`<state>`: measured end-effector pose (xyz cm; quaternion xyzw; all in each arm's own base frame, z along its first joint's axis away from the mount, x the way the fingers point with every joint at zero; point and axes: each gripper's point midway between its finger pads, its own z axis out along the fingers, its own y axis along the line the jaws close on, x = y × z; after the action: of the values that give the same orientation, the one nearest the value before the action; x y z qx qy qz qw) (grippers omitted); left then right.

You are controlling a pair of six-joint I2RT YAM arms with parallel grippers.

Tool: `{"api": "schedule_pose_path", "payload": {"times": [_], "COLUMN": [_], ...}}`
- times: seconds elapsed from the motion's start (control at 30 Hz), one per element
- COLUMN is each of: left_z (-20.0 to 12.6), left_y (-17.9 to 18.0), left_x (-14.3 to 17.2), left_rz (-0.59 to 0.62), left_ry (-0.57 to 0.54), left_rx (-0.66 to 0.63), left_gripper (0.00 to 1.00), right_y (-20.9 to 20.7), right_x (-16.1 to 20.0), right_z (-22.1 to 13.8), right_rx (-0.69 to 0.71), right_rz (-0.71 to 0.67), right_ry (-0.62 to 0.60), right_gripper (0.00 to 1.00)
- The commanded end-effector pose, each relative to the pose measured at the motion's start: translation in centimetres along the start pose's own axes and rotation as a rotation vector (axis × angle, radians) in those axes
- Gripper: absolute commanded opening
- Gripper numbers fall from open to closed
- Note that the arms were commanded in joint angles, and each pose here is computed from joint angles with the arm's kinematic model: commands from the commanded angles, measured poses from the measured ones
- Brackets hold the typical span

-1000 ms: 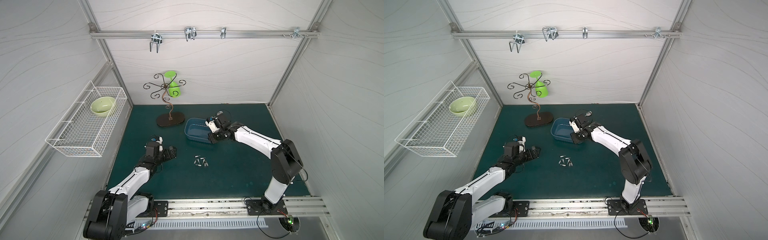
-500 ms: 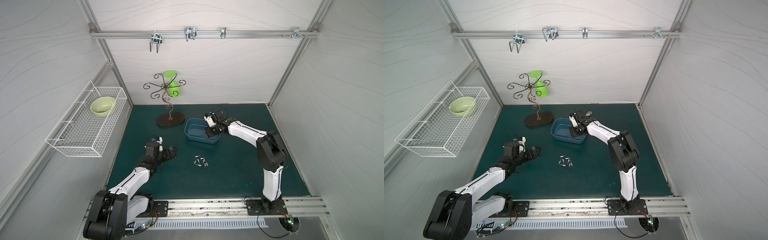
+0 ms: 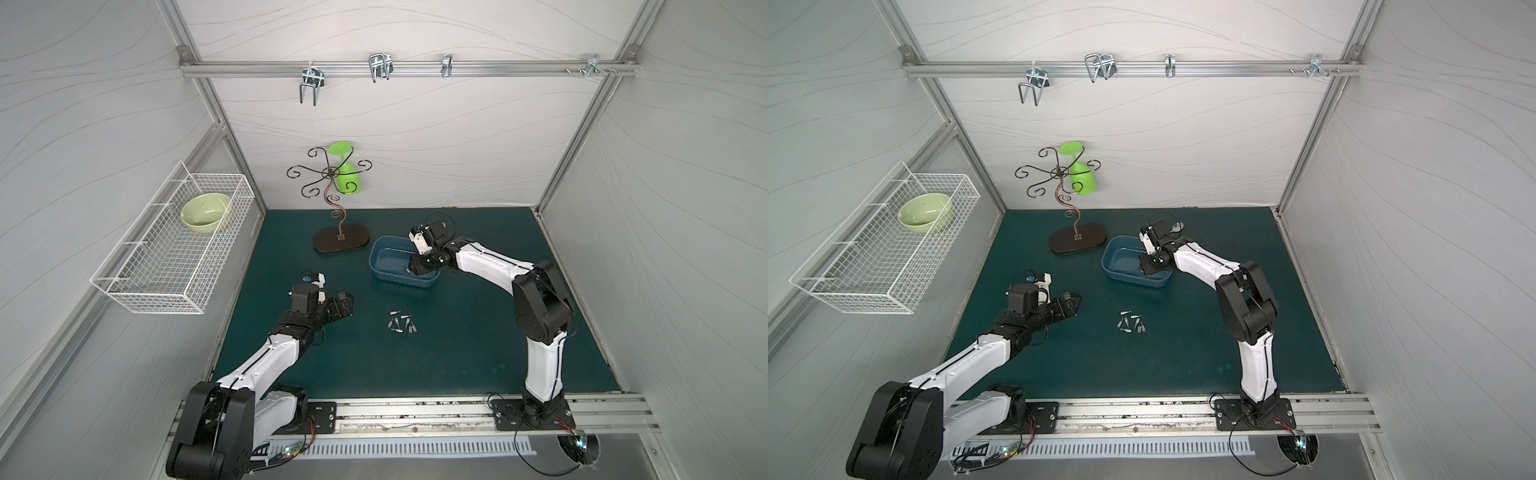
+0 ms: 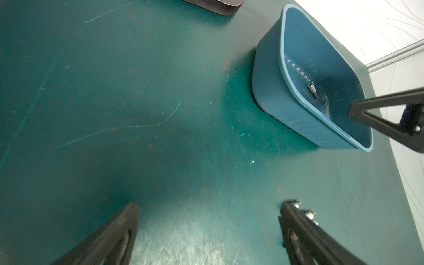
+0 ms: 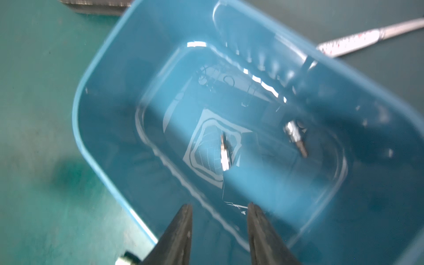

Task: Put the bit on the desktop into the storage box
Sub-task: Place the screwdriver bit in the storage box.

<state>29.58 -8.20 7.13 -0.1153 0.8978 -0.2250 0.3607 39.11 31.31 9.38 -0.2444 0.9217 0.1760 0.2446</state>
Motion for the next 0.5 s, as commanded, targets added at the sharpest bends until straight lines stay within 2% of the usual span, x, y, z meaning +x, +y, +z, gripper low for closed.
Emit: {"api": "schedule_pose_path", "payload": {"times": [0.0, 0.27, 0.47], "left_z": [-0.5, -0.9, -1.0], "left_y": [-1.4, -1.6, -1.5], "left_x": [-2.2, -2.2, -2.3], "left_rz": [0.036, 0.046, 0.046], "left_ry": [-0.063, -0.08, -0.088], "left_rx": [0.038, 0.049, 0.046], "left_gripper": [0.99, 0.99, 0.99], "right_y": [1.7, 8.1, 11.6], "right_x": [-0.2, 4.7, 7.5], "right_z": [-3.5, -5.8, -5.6], "right_rx": [-0.028, -0.069, -0.13], "right_rz": [-0.06, -0.371, -0.514], "right_ry": [-0.042, -0.008, 0.042], "right_gripper": [0.44, 0.45, 0.45]}}
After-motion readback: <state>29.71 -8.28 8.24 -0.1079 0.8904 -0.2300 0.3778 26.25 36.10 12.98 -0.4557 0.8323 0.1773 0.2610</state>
